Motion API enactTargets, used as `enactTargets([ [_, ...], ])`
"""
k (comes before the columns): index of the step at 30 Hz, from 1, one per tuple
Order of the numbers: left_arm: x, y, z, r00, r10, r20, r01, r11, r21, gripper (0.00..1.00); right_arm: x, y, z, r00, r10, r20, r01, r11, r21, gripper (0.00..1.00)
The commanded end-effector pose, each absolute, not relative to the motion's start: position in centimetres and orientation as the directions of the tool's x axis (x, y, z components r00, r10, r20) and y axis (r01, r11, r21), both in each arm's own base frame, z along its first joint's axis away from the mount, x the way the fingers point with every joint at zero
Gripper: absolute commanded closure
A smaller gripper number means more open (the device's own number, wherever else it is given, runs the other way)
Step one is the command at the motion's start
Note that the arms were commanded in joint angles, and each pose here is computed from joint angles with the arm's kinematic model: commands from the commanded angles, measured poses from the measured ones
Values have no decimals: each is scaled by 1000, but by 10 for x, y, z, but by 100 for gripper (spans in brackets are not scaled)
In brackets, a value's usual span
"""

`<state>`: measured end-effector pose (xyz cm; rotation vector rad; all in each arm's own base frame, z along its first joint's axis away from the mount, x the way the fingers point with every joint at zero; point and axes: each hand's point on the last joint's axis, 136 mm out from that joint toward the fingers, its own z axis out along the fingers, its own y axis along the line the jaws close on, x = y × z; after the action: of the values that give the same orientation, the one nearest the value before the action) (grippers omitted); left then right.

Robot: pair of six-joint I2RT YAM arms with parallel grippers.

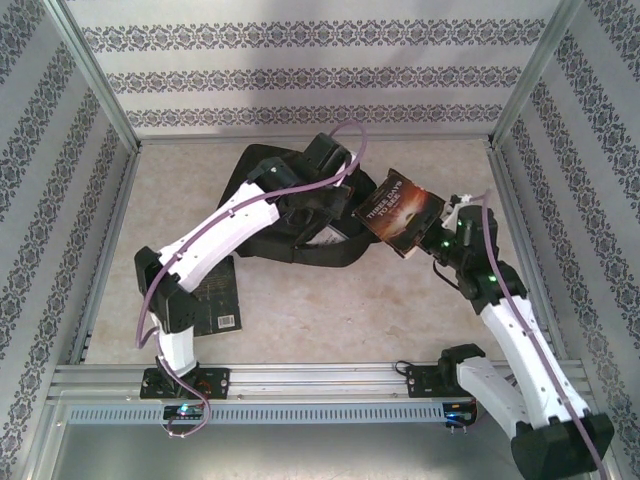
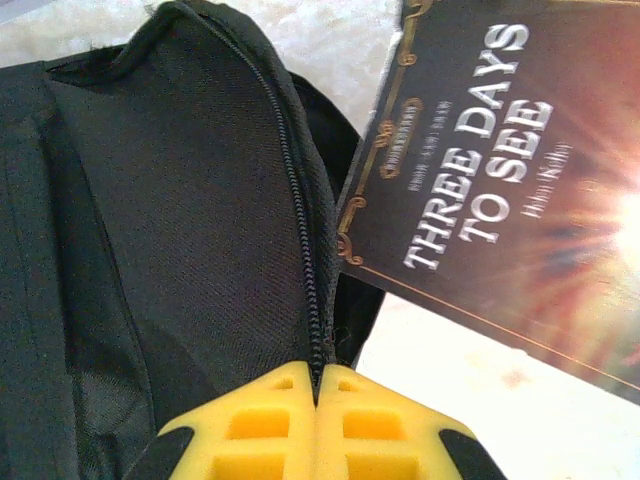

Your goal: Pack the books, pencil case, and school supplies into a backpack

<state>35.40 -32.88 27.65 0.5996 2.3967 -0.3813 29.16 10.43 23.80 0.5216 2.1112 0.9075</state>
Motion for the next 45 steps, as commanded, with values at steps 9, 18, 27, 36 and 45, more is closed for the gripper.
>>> enactTargets([
  [9,340,-334,285,-702,269,-659,519,827,-215,81,346,173,290,-665,661,-348,-61,416,907,100],
  [18,366,-325,292,-714,259,-650,484,854,-191,28,340,188,299,-695,648,-311,-80,360,929,100],
  [27,397,-308,267,-754,268,-600,429,892,-140,38,336,192,297,-705,643,-298,-80,346,935,100],
  [36,405,-290,257,-769,270,-579,407,906,-118,92,336,191,293,-704,637,-313,-81,365,927,100],
  [45,414,-253,316,-718,146,-680,360,915,-183,100,333,192,247,-737,611,-291,-26,404,915,100],
])
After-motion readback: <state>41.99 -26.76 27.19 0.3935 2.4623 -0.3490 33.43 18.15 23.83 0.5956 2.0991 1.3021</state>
